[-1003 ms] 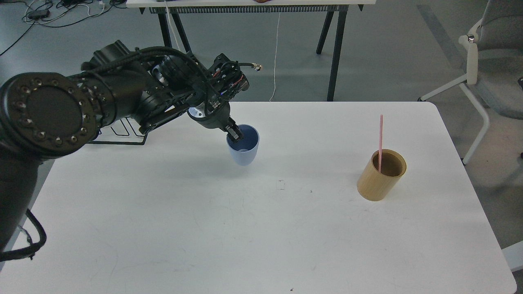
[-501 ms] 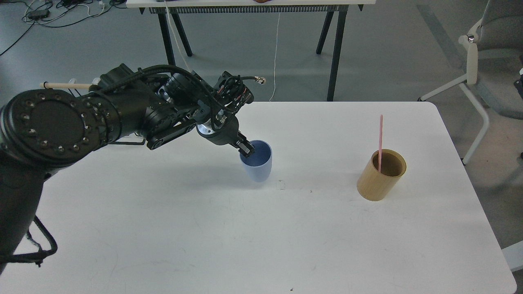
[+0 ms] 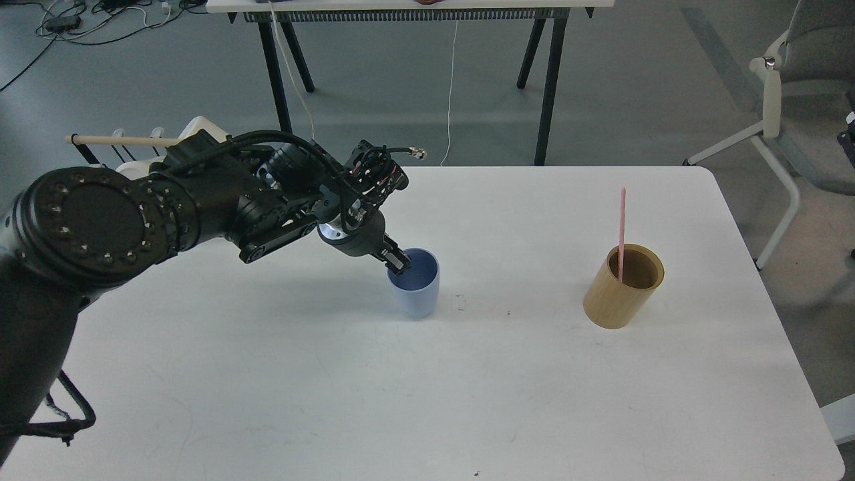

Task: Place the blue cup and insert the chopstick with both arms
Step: 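Release the blue cup and lift the left gripper away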

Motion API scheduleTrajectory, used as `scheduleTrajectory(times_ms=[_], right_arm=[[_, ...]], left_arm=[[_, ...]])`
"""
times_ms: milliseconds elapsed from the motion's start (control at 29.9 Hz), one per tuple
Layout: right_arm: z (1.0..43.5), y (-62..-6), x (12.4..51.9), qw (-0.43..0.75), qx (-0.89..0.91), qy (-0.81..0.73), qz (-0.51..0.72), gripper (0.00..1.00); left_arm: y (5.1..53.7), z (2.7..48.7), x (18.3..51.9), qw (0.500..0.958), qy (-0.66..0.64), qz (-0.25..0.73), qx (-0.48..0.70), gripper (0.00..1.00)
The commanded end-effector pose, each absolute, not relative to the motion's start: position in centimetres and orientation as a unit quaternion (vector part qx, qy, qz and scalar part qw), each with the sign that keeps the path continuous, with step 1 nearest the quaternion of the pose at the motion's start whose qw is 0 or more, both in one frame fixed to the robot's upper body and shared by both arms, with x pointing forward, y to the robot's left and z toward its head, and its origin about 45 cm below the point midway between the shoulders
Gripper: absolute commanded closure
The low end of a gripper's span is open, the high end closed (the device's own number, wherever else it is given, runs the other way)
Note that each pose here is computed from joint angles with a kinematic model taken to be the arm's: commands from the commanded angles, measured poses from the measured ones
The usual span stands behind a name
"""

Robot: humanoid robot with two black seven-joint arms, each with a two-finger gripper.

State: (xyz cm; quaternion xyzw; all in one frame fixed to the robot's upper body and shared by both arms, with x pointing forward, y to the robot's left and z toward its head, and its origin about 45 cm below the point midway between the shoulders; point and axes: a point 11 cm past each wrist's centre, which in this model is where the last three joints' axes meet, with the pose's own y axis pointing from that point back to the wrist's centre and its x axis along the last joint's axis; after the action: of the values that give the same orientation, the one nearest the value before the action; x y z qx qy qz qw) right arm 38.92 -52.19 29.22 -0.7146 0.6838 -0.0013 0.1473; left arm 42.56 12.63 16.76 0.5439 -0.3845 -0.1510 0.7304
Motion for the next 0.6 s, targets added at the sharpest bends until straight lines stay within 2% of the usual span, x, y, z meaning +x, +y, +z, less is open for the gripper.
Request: scheduleTrajectory(times_ms=[0, 33, 167, 201, 234, 267, 368, 501, 568], right_arm=[[29.0, -52.2, 38.8, 0.145, -0.714, 0.685, 0.000, 0.03], [29.0, -52.2, 38.8, 0.145, -0.714, 0.685, 0.000, 0.03], [28.4, -52.1, 38.6, 0.134, -0.718, 0.683, 0.005, 0.01], [28.4, -52.0, 38.6, 0.130, -0.721, 0.681, 0.005, 0.01], [28.2, -51.8, 38.6, 0.124, -0.724, 0.679, 0.005, 0.01], [28.0, -51.6, 38.5, 0.114, -0.729, 0.675, 0.005, 0.01], [28.7, -51.0, 38.6, 0.071, -0.751, 0.657, -0.014, 0.01], [30.5, -48.1, 39.4, -0.055, -0.805, 0.582, -0.098, 0.02], [30.5, -46.3, 39.3, -0.121, -0.825, 0.533, -0.140, 0.02]], left_arm=[[11.8, 17.1, 42.5, 0.744, -0.378, -0.143, 0.532, 0.73], [11.6, 17.2, 42.5, 0.748, -0.378, -0.140, 0.527, 0.70], [11.1, 17.1, 42.3, 0.759, -0.374, -0.133, 0.516, 0.47], [11.0, 17.0, 42.2, 0.763, -0.372, -0.130, 0.513, 0.37], [10.7, 17.0, 42.1, 0.770, -0.368, -0.125, 0.506, 0.22], [10.2, 17.2, 42.1, 0.782, -0.363, -0.115, 0.493, 0.10], [8.7, 18.3, 42.3, 0.811, -0.353, -0.085, 0.459, 0.07], [6.4, 19.8, 42.3, 0.867, -0.315, -0.029, 0.386, 0.05], [7.4, 21.5, 43.5, 0.903, -0.270, 0.043, 0.331, 0.04]])
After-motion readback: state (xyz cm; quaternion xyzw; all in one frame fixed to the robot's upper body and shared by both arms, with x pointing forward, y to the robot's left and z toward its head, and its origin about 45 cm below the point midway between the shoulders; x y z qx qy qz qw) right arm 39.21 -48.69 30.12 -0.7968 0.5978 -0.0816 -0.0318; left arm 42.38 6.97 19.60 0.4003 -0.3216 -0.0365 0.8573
